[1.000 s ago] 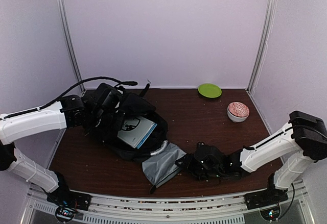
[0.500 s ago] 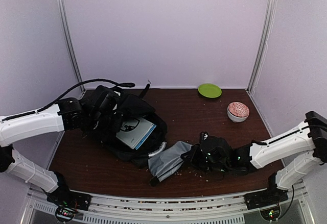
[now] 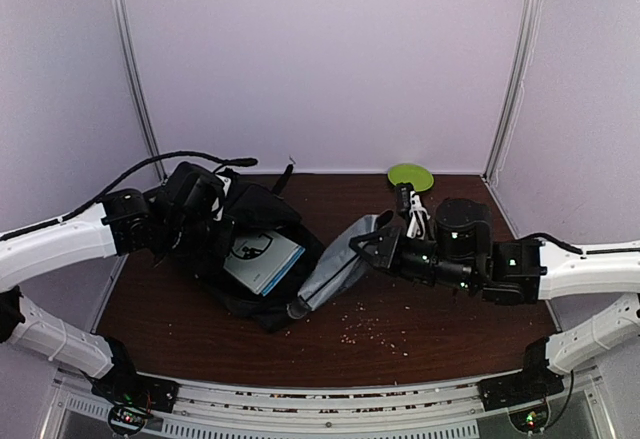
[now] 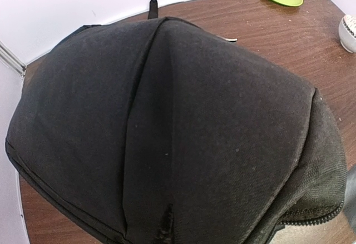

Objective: Pack the student bag
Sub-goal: Pick up the stationery from the center of the board, then place the stationery in the student bag, then adjust the student bag at the center of the board.

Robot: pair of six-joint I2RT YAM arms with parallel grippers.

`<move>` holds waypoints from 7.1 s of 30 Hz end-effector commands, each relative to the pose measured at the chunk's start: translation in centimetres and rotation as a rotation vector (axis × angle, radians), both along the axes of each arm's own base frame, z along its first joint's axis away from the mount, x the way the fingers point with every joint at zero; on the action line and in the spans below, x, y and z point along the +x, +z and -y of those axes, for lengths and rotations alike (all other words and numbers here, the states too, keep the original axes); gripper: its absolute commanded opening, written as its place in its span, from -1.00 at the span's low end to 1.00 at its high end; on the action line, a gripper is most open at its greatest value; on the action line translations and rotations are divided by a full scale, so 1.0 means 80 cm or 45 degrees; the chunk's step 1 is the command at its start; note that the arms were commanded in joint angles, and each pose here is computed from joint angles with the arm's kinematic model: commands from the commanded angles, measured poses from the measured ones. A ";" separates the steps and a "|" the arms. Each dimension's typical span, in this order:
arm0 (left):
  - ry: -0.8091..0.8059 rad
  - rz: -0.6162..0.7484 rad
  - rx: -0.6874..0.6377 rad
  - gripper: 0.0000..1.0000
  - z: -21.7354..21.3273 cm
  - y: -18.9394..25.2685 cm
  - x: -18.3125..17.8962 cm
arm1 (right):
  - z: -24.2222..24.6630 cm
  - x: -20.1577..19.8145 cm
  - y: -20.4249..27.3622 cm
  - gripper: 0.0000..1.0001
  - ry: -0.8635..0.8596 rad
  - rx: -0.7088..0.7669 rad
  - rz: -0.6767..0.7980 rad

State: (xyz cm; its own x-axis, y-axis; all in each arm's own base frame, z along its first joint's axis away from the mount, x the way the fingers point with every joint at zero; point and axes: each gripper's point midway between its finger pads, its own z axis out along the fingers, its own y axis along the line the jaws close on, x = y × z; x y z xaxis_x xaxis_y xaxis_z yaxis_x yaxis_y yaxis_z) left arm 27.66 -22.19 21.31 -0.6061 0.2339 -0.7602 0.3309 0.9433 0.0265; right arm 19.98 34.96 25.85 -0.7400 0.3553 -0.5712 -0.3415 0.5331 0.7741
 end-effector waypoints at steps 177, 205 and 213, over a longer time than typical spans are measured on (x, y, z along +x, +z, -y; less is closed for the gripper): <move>-0.417 -0.143 -0.765 -1.00 0.142 0.078 -0.063 | -0.221 0.107 -0.156 -1.00 0.185 0.155 -0.367; -0.246 -0.067 -0.473 -1.00 0.080 0.033 -0.052 | 0.035 0.061 -0.171 0.44 -0.121 -0.412 -0.203; -0.278 -0.206 -0.404 -1.00 0.083 -0.029 -0.067 | 0.017 0.103 -0.183 0.40 -0.156 -0.456 -0.174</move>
